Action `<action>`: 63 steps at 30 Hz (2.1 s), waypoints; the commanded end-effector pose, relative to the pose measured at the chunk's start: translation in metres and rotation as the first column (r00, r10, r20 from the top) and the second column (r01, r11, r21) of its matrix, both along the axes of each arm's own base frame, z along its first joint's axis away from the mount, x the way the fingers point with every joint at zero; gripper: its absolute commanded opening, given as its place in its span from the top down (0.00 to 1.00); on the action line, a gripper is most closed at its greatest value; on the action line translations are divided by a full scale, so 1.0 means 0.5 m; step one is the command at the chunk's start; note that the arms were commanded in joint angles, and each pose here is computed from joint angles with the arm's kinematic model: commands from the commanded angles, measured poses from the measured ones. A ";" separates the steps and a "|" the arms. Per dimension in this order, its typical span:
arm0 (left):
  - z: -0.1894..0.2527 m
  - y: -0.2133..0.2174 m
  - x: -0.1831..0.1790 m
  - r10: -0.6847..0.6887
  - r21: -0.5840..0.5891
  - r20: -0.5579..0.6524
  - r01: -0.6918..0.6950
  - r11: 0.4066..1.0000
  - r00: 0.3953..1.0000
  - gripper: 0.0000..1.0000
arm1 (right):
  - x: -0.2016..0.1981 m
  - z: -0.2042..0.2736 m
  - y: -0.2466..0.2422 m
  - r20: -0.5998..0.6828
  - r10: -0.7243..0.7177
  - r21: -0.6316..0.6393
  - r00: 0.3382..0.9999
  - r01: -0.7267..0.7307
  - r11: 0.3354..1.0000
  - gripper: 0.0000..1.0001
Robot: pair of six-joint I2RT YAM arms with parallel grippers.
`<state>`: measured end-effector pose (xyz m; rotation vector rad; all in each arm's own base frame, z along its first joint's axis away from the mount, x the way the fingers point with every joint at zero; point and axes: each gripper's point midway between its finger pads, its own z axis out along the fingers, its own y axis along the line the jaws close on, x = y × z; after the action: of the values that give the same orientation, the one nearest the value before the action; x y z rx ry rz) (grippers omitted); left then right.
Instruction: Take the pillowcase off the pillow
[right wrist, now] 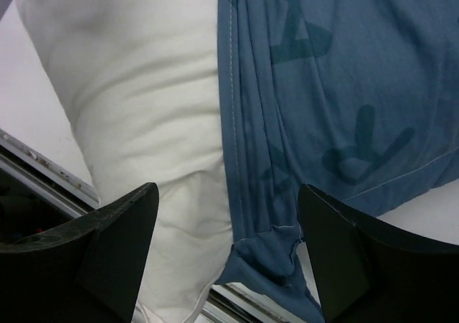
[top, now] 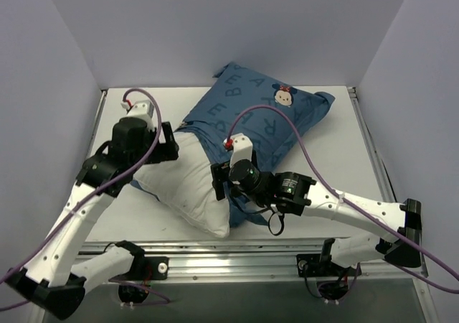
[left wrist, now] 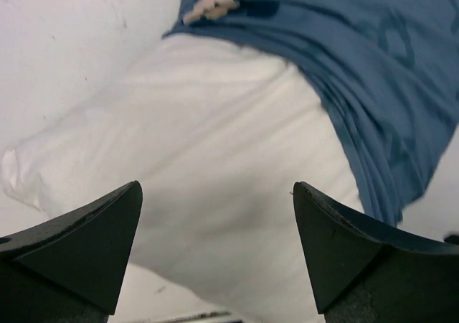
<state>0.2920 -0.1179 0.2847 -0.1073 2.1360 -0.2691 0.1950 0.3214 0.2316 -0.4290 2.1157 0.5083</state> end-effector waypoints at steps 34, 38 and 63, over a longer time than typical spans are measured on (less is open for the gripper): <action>-0.181 -0.262 -0.174 -0.224 0.249 -0.125 0.249 0.936 0.967 0.06 | 0.139 -0.095 -0.066 -0.089 -0.082 0.053 0.993 0.087 0.995 0.65; -0.211 -0.251 -0.169 -0.174 0.293 -0.134 0.207 0.934 0.976 0.06 | 0.140 -0.097 -0.067 -0.093 -0.083 0.053 0.992 0.088 0.995 0.65; -0.009 -0.117 -0.210 -0.198 0.242 -0.038 0.201 0.949 0.980 0.98 | 0.347 -0.114 -0.418 -0.117 -0.617 0.015 0.778 0.622 0.783 1.00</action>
<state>0.1999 -0.2324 0.2406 0.2191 2.2130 -0.2138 0.3312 0.2172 0.1738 0.0267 2.2274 0.5154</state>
